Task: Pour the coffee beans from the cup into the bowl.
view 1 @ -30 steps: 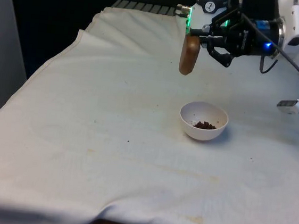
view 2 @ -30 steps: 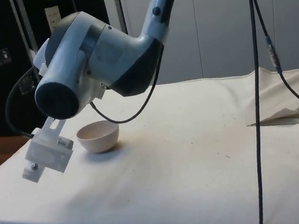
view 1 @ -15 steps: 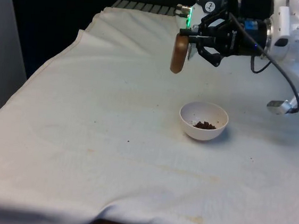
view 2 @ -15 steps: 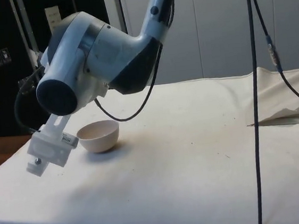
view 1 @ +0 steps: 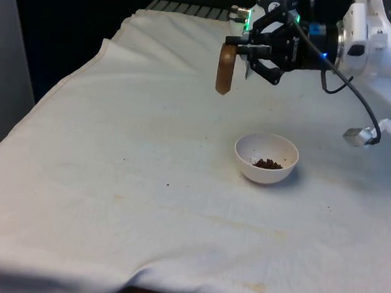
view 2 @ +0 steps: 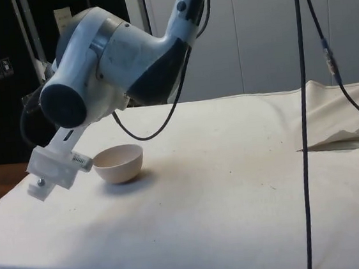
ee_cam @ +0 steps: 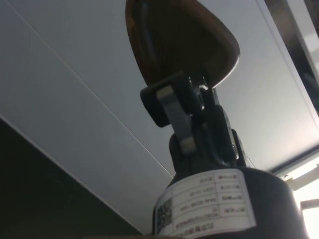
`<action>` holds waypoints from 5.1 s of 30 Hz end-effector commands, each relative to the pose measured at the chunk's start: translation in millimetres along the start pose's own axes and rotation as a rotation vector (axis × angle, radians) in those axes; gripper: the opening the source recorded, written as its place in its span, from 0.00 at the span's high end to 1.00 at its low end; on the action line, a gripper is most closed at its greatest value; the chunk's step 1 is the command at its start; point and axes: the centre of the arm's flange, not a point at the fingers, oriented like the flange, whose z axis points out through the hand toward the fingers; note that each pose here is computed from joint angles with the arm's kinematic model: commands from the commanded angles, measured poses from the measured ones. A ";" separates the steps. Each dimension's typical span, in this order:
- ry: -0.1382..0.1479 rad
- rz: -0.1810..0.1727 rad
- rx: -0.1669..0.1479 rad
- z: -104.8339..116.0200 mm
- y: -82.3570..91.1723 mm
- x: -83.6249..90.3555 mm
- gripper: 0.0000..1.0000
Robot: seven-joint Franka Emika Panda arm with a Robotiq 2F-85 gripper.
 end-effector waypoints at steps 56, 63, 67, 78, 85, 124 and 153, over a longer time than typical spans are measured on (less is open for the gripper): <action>-0.149 0.202 0.274 43.0 18.7 4.4 0.99; -0.169 0.205 0.304 50.2 18.1 -2.9 0.99; -0.180 0.206 0.317 55.2 16.8 -8.1 0.99; -0.208 0.206 0.362 69.8 10.5 -21.9 0.99; -0.221 0.205 0.391 79.9 6.2 -28.8 0.99; -0.271 0.278 0.611 135.7 -9.7 -57.6 0.99; -0.288 0.365 0.767 160.6 -12.1 -70.5 0.99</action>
